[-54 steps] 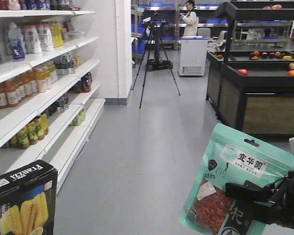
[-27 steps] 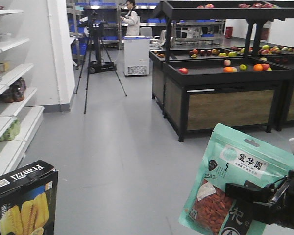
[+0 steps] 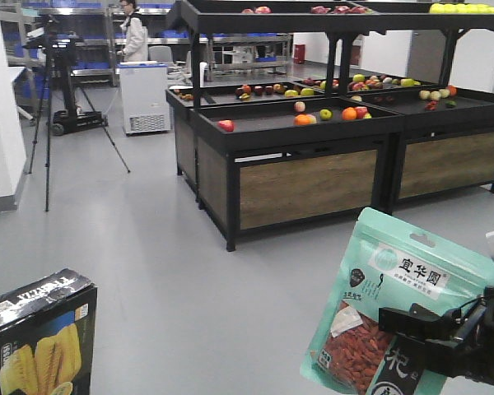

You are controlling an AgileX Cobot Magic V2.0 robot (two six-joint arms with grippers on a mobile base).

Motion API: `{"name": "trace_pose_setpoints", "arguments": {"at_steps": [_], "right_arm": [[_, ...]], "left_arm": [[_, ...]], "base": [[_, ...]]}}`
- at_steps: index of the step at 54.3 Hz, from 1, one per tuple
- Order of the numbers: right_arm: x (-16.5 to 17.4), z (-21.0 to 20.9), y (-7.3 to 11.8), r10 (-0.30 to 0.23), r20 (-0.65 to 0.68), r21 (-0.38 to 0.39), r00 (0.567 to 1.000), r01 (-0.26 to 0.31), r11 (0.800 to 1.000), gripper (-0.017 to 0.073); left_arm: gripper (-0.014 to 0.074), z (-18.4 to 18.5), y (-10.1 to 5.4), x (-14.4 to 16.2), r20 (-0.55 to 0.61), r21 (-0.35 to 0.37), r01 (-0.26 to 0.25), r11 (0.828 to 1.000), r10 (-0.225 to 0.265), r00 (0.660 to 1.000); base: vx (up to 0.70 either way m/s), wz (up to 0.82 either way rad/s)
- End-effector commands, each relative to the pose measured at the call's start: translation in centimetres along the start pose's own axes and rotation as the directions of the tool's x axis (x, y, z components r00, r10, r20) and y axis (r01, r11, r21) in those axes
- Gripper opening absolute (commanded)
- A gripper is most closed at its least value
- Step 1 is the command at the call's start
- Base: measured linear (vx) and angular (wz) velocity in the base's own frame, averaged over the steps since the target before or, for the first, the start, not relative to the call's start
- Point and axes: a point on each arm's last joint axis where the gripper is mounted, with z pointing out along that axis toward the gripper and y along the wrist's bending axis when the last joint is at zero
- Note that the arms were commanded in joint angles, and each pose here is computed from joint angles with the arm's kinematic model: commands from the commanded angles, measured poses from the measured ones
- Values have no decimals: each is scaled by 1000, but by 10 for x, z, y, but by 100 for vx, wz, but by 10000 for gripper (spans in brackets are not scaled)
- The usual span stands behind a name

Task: Pick snacks and fruit into basket
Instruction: 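Hold the box and goji bag while the base turns away from shelf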

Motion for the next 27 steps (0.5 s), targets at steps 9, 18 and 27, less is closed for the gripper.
{"name": "trace_pose_setpoints", "arguments": {"at_steps": [9, 18, 27], "right_arm": [[-12, -7, 6, -37, 48, 8, 998, 37, 999, -10], [-12, -7, 6, -37, 48, 8, 998, 37, 999, -10], [-12, -7, 6, -37, 48, 8, 998, 37, 999, -10]], "left_arm": [[3, 1, -3, -13, 64, 34, 30, 999, -32, 997], [3, 0, -3, -13, 65, 34, 30, 999, -32, 997], [3, 0, -3, -13, 65, 34, 30, 999, -32, 997]], "base": [[43, -40], [46, -44], [50, -52]]}}
